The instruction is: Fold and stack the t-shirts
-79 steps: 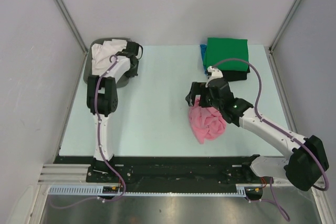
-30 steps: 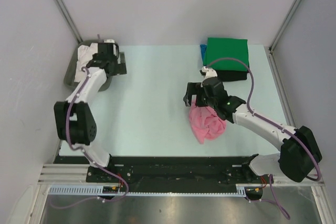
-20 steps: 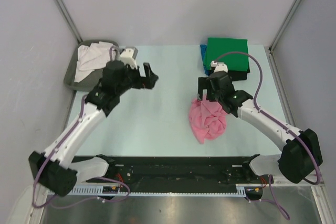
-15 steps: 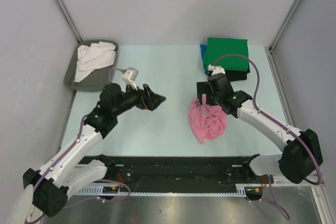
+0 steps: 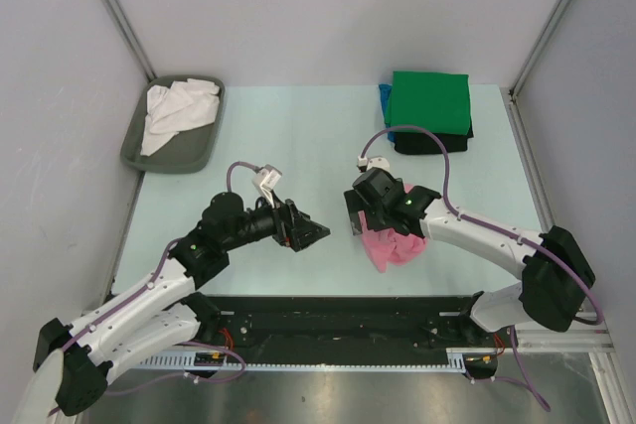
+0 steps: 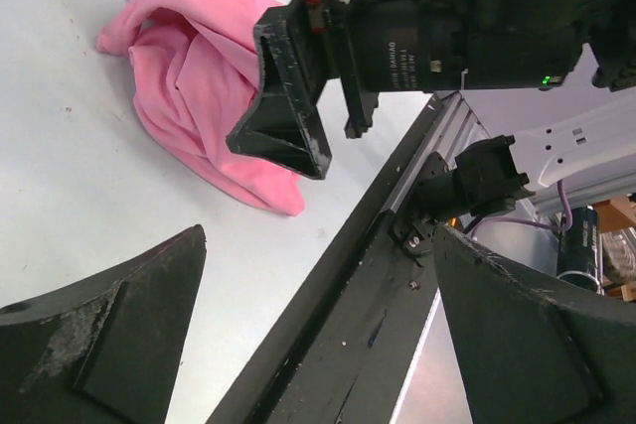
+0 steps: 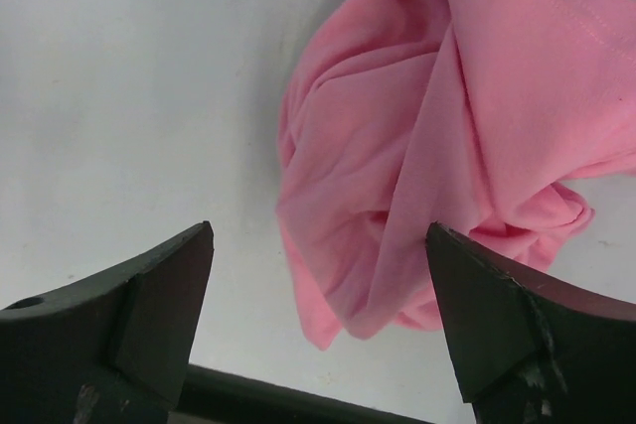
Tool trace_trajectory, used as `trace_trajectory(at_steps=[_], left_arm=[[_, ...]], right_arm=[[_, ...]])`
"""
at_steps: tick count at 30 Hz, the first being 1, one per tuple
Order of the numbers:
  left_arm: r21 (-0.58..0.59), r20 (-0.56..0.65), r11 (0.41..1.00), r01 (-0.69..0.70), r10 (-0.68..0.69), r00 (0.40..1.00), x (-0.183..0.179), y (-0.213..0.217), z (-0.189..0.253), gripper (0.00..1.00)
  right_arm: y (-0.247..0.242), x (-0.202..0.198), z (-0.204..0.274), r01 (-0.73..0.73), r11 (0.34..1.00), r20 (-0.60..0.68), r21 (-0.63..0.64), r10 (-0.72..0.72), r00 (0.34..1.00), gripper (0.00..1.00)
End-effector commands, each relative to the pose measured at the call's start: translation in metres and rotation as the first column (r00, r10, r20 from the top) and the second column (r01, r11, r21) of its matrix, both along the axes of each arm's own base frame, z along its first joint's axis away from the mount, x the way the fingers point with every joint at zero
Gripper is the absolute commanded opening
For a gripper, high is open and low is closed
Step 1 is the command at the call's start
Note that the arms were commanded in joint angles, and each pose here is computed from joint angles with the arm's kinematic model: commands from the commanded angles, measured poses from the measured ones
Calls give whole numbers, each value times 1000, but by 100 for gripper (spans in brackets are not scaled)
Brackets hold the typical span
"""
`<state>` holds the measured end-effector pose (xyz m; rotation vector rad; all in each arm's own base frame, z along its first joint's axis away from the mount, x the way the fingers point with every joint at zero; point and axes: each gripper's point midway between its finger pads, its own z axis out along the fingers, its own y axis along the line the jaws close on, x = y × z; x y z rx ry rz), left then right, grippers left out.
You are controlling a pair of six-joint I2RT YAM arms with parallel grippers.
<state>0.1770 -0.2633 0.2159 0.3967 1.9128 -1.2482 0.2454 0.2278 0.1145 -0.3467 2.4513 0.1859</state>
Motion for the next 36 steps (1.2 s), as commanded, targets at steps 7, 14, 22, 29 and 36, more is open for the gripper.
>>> trace_trajectory(at_steps=[7, 14, 22, 29, 36], left_arm=[[-12, 34, 1000, 1, -1, 999, -6, 5, 3, 100], [-7, 11, 1000, 13, -13, 1000, -9, 4, -6, 100], [-4, 5, 1000, -31, 31, 999, -4, 8, -6, 100], [16, -1, 996, -93, 93, 996, 1, 16, -1, 100], [3, 16, 992, -125, 125, 992, 0, 24, 9, 100]], right_arm=[[-20, 21, -12, 131, 984, 60, -121, -124, 990, 67], [-33, 32, -7, 185, 969, 126, -164, -165, 978, 0], [4, 54, 80, 103, 995, 250, -18, -95, 964, 0], [66, 53, 287, -109, 975, 490, 192, 1, 872, 0], [-1, 32, 389, 5, 984, 629, 177, -117, 768, 0]])
